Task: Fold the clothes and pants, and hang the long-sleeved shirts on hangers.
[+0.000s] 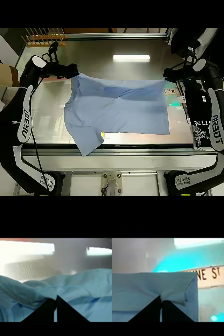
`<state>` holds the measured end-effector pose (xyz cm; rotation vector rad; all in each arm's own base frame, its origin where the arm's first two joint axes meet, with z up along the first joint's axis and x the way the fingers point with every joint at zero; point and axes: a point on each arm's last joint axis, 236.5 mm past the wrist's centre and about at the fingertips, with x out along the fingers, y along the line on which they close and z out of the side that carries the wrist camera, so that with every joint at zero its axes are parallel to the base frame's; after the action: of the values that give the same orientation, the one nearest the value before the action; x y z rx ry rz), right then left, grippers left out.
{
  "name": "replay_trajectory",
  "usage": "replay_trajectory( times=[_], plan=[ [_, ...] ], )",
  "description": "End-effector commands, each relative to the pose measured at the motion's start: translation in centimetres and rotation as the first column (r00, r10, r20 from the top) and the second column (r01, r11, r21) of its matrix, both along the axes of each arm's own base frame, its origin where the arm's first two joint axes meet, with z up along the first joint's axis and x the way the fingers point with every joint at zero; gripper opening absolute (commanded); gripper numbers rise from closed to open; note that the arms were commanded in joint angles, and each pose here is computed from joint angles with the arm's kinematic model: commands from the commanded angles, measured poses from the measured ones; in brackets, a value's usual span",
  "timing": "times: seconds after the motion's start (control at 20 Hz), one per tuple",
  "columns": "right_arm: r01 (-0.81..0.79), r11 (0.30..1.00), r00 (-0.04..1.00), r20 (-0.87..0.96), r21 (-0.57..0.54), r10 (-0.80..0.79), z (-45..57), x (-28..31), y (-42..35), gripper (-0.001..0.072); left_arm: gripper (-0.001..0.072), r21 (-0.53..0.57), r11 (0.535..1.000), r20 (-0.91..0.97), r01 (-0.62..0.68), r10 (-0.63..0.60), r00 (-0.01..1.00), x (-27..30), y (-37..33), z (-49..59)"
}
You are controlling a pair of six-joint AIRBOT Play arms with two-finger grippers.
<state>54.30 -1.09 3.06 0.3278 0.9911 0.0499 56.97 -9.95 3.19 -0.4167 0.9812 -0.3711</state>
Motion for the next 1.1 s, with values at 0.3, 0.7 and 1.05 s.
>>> replay_trajectory(
  times=[0.3, 0.7, 1.05],
  plan=[
    [-0.034, 0.998, 0.990, -0.140, -0.049, 0.027, -4.2, -4.7, 0.9, 0.0010, 0.0007, 0.015, 0.998, -0.168, -0.056, 0.057, 0.984, -6.2, 3.6, -5.9],
    [-0.070, 0.998, 0.944, -0.322, -0.006, 0.064, -10.6, -11.6, 3.7, 0.0016, 0.0008, 0.014, 0.998, -0.315, -0.055, 0.057, 0.947, -12.3, 3.2, -11.2],
    [-0.031, 0.999, 0.973, -0.229, -0.029, 0.023, -3.6, -13.3, 1.6, 0.0530, 0.0502, 0.005, 0.996, -0.223, -0.092, 0.091, 0.971, -12.8, 4.7, -4.5]
  ],
)
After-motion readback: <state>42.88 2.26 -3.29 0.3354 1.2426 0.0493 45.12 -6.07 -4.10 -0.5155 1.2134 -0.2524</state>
